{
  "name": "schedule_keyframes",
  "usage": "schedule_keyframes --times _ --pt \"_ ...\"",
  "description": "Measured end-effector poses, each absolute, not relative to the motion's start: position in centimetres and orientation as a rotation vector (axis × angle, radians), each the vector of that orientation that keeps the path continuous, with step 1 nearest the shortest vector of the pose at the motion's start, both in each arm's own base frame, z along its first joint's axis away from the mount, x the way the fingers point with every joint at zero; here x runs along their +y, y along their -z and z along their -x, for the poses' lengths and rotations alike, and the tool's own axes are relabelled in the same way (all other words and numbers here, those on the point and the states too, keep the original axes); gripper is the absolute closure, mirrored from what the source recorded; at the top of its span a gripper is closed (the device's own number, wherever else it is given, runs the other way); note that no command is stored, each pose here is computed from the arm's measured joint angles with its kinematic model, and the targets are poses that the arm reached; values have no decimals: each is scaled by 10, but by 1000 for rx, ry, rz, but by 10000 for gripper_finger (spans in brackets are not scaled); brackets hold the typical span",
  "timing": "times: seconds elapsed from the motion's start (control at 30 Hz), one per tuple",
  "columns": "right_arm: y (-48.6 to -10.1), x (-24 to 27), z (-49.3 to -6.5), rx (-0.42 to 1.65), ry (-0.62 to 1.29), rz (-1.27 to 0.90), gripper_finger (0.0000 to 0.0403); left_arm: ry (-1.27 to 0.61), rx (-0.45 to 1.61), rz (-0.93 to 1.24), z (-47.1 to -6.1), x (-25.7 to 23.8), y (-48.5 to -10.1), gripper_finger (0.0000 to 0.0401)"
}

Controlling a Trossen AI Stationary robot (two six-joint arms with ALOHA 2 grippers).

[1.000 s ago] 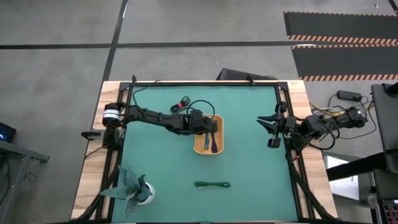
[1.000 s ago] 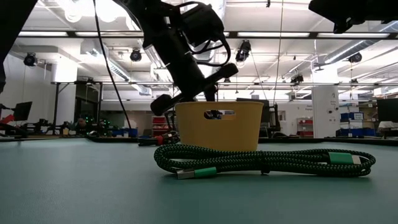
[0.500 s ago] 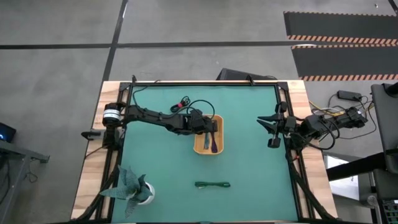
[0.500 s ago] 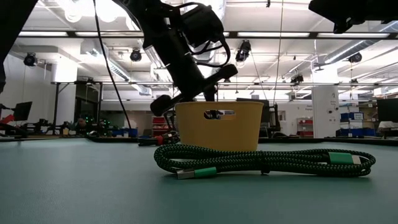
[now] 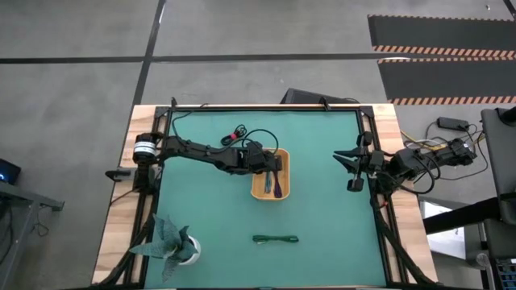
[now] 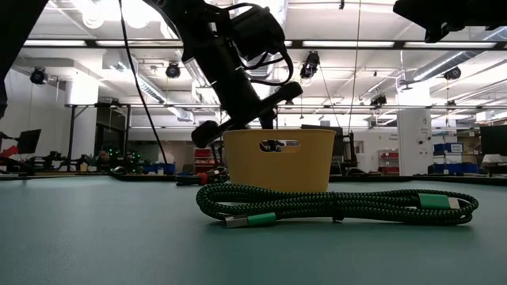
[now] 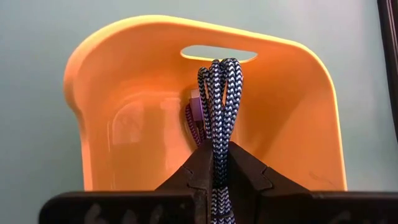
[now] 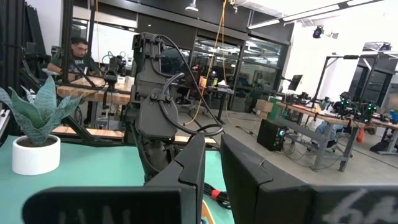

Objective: Pick and place USB-C Cables
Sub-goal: Put the light blue charger cable into the yellow bin

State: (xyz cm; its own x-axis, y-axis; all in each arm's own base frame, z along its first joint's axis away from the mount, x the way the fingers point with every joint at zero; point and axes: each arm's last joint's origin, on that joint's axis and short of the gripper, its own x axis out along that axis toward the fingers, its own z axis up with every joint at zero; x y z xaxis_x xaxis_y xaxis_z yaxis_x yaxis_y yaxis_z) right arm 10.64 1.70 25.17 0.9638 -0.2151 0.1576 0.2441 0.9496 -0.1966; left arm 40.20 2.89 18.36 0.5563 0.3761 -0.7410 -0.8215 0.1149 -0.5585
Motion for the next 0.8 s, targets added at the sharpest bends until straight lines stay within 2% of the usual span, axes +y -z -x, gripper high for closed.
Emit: schedule_keyframes --times 0.8 --pt "-252 17 -106 -135 235 217 360 -934 471 1140 -402 29 -184 386"
